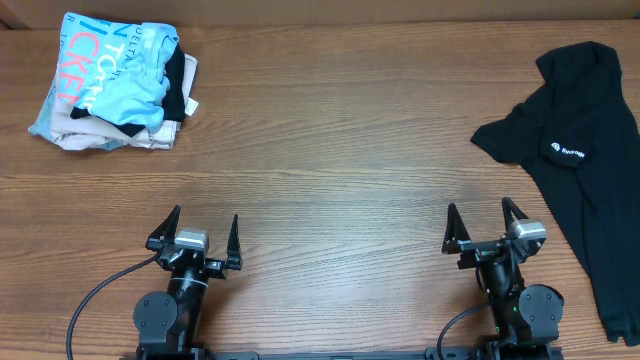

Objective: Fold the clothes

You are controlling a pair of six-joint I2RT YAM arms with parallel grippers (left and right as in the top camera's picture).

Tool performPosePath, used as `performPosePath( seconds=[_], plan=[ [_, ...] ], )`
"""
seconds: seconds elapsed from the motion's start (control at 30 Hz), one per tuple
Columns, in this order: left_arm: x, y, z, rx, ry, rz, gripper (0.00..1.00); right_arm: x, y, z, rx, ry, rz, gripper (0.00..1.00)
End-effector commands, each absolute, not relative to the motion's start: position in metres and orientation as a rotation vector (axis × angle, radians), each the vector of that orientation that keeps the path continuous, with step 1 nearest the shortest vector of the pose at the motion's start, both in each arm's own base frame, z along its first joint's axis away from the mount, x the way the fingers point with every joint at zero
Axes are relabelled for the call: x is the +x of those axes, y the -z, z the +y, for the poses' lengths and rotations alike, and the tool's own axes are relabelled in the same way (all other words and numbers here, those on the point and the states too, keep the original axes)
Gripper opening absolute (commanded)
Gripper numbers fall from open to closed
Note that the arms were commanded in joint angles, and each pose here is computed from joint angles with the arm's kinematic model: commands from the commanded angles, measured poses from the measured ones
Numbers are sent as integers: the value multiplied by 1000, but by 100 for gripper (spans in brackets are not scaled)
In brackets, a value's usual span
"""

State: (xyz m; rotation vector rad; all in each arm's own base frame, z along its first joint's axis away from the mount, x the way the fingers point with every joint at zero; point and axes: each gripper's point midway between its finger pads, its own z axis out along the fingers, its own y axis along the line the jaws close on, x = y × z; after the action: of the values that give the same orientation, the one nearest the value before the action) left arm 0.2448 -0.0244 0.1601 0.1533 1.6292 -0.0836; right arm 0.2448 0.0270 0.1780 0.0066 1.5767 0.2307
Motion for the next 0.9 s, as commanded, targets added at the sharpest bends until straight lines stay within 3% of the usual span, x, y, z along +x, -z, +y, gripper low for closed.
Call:
performPosePath(
  seconds=[0.0,0.5,0.87],
  plan=[
    [245,-161,-23,130,89,1621,100,246,-182,19,39,-191,1546,100],
    [241,-174,-41,182,199,1586,100,238,-222,37,-53,-272,1425,100],
    [237,-251,-47,169,270,1583,100,218,-291,37,-63,-274,1429,100]
  ],
)
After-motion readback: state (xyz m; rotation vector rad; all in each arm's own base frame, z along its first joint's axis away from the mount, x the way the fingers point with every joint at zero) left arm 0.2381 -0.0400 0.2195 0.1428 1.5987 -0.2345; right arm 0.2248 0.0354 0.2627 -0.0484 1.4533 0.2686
